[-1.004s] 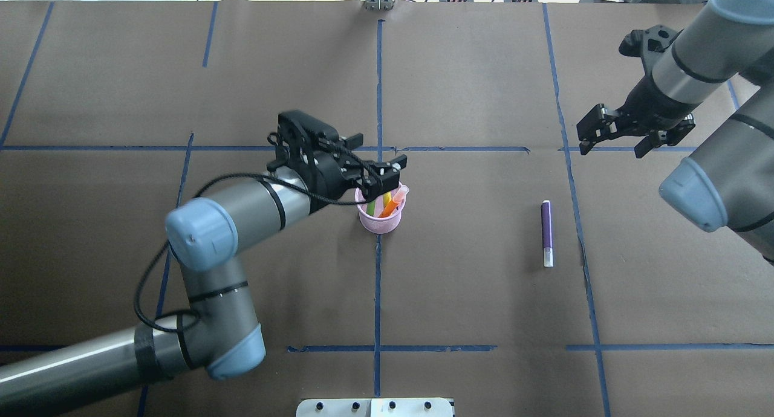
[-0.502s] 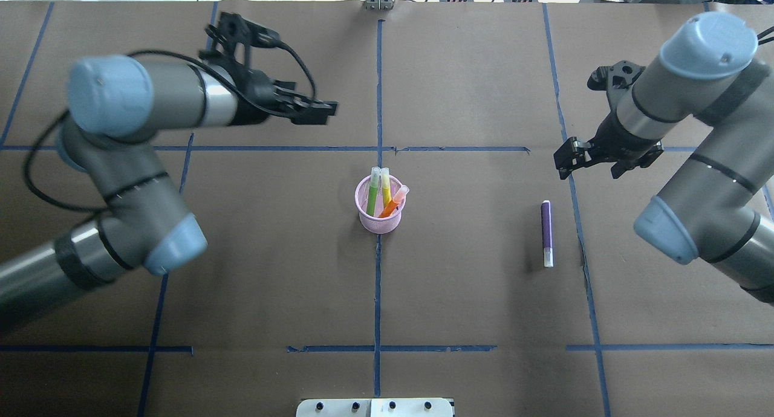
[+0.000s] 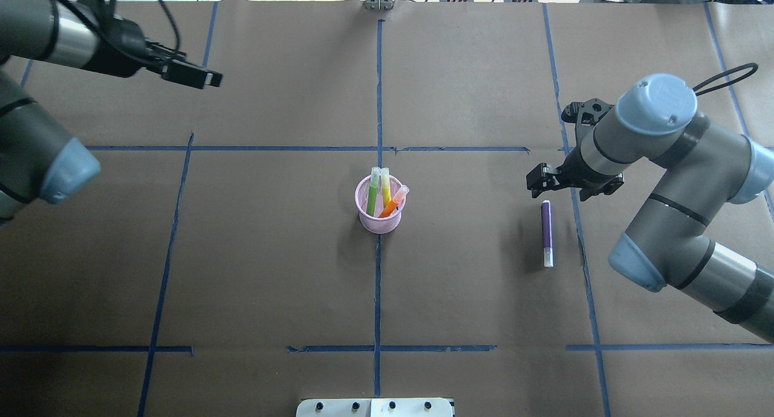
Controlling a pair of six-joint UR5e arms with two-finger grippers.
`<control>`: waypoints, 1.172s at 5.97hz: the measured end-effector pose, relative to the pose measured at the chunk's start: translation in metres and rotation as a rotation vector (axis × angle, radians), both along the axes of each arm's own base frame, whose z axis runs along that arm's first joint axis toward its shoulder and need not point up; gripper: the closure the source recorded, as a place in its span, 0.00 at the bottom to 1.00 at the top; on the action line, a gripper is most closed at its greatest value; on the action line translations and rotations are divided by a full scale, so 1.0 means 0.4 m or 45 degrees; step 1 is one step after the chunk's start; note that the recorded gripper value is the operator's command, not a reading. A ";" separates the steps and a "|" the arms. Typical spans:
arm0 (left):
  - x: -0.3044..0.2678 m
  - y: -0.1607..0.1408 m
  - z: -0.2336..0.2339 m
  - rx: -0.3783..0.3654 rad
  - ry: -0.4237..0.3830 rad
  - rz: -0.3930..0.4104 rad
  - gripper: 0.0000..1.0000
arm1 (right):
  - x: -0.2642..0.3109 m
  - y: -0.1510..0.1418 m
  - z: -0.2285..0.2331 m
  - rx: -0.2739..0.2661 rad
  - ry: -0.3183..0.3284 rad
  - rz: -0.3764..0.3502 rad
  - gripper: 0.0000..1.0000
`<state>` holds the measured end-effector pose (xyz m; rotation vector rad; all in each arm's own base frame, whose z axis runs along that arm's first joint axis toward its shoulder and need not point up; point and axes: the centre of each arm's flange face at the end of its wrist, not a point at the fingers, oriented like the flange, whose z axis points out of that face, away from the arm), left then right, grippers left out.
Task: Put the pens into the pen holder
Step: 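Withdraw the left gripper while the right gripper grasps the purple marker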
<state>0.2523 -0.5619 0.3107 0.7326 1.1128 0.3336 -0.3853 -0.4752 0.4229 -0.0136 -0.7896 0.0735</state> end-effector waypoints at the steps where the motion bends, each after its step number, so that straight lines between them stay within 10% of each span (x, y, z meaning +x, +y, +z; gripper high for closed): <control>1: -0.051 0.001 0.058 0.012 -0.038 0.012 0.00 | -0.025 0.010 0.013 0.010 0.014 0.003 0.00; 4: -0.079 0.007 0.102 0.027 -0.071 0.022 0.00 | -0.050 0.024 0.013 0.011 0.015 -0.010 0.02; 7: -0.085 0.012 0.118 0.030 -0.078 0.026 0.00 | -0.067 0.038 0.017 0.006 0.018 -0.030 0.28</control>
